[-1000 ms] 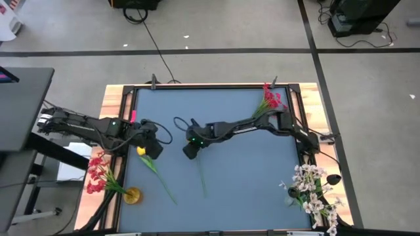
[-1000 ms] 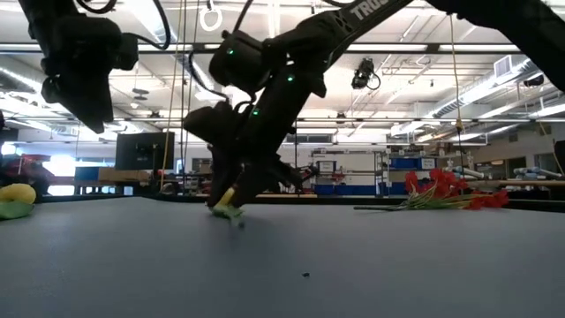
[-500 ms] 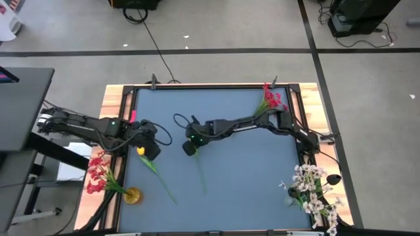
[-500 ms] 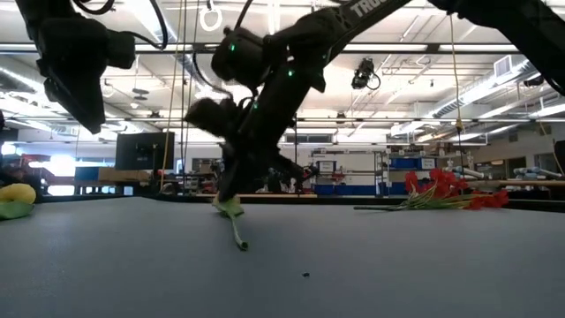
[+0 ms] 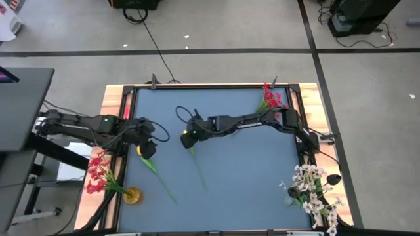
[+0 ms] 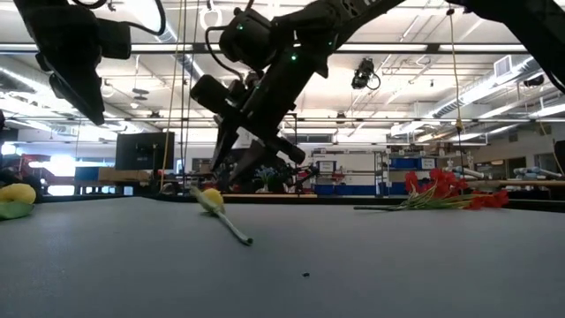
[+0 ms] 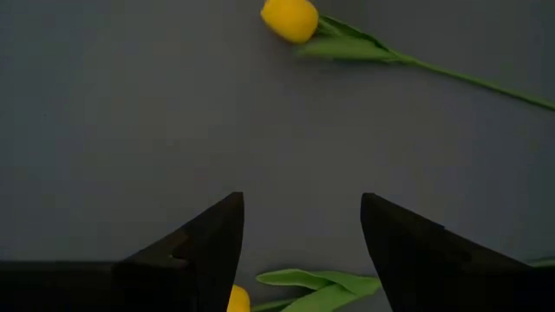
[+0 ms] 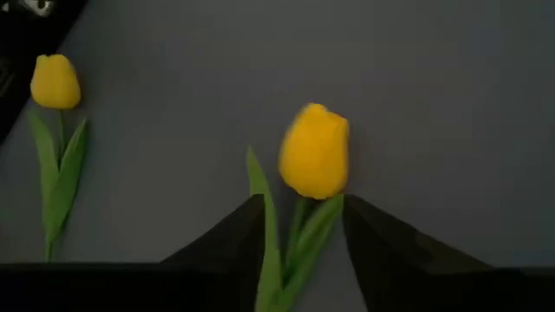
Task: Sort flowers into vase by color
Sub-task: Put the right yellow flower into the yellow vase
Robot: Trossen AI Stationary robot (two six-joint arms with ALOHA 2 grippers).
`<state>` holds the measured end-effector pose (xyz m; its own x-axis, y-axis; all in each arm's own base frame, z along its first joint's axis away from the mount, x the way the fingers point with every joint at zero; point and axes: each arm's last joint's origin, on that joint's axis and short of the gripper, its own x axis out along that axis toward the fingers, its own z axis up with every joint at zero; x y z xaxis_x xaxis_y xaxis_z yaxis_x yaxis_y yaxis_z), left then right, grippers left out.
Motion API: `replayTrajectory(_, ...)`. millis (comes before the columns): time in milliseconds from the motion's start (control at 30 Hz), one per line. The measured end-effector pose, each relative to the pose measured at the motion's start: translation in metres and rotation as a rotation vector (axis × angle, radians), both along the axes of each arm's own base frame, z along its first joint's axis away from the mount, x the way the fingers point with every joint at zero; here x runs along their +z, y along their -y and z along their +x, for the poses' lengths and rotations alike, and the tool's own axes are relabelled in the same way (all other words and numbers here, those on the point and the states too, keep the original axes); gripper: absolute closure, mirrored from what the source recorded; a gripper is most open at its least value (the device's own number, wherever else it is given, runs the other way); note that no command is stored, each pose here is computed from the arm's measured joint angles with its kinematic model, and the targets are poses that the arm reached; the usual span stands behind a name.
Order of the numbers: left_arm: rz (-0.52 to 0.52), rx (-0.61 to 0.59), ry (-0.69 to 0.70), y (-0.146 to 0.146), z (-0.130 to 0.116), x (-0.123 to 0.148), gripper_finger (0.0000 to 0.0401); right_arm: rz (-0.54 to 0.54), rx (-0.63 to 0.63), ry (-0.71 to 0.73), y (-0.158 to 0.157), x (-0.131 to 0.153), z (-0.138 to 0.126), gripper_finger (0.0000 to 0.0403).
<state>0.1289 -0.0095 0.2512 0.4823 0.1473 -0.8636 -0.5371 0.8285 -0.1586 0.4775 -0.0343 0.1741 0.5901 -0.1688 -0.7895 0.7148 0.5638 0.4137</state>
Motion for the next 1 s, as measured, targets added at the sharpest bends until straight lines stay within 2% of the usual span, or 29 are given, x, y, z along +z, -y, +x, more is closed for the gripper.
replayTrajectory(200,0.027,-0.052,-0.003,0.0,0.0,0.0,0.0163,-0.02,0.081,0.048,0.005,0.0,0.003,0.0229)
replayTrajectory(333,0.036,-0.07,0.004,0.0,0.001,0.001,0.0163,-0.003,0.115,0.007,0.006,-0.011,0.003,0.0233)
replayTrajectory(467,0.035,-0.069,0.006,0.0,0.002,0.001,0.0163,0.002,0.152,0.026,0.0,-0.023,0.009,0.0234)
replayTrajectory(567,0.032,-0.064,0.017,0.0,0.003,0.001,0.0163,0.012,0.165,-0.009,-0.005,-0.04,0.011,0.0234)
replayTrajectory(733,0.03,-0.062,0.031,0.001,0.004,0.002,0.0163,-0.02,0.135,-0.005,-0.007,-0.043,0.013,0.0237)
replayTrajectory(867,0.041,-0.054,0.043,0.0,0.005,0.003,0.0163,-0.038,0.135,-0.026,-0.004,-0.048,0.009,0.0265)
replayTrajectory(1000,0.053,-0.046,0.057,0.0,0.006,0.003,0.0163,-0.022,0.147,-0.035,0.001,-0.053,0.006,0.0324)
